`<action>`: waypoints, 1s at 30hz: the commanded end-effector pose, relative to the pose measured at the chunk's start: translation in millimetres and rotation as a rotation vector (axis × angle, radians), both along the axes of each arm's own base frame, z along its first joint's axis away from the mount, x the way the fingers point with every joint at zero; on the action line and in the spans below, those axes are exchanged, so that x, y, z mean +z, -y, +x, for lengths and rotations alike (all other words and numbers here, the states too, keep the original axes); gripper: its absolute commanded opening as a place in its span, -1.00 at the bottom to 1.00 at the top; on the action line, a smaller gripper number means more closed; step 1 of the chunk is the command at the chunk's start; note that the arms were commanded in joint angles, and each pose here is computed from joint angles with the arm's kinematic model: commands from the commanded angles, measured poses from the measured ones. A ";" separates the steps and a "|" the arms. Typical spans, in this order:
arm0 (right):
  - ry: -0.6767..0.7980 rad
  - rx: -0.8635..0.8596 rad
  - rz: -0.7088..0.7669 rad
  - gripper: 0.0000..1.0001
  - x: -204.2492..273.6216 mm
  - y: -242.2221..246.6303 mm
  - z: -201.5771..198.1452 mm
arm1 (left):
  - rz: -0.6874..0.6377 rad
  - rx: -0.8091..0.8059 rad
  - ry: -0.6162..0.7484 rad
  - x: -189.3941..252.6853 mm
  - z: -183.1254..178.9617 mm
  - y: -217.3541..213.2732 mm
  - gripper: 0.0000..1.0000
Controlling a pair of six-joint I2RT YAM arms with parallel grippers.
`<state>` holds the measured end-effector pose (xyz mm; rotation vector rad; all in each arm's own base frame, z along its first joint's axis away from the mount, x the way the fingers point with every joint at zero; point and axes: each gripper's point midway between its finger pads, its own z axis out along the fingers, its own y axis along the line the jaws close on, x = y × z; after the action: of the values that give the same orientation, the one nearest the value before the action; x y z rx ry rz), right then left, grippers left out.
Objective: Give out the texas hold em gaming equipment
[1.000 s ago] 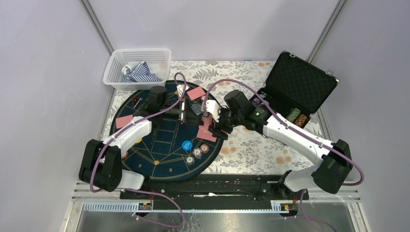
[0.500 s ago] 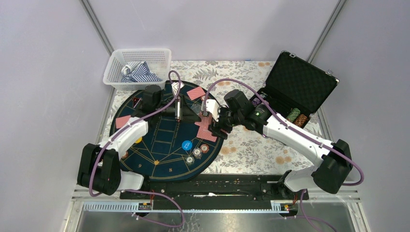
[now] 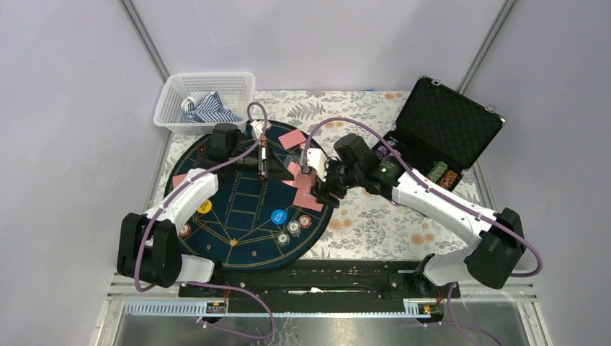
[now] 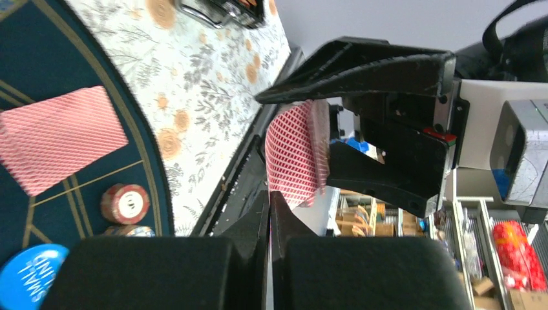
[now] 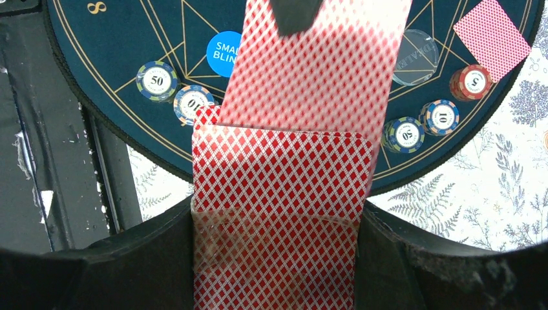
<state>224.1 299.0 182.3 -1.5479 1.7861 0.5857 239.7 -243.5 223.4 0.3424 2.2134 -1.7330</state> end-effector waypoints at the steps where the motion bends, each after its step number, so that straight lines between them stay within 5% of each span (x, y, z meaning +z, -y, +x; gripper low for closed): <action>1: 0.085 0.015 0.088 -0.68 36.1 -10.4 4.6 | 0.050 0.084 0.084 5.1 16.3 -25.0 -1.00; 11: 0.099 0.012 0.093 -0.69 40.6 -8.3 4.1 | 0.108 0.285 0.127 7.1 43.2 -92.8 -1.00; 30: 0.094 0.020 0.103 -0.69 43.3 -6.2 -1.2 | 0.704 0.767 0.176 -82.6 59.7 -316.1 -1.00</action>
<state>221.8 296.9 197.4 -1.5282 1.7461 0.5864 302.6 22.7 160.0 -0.1846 2.2883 -0.7505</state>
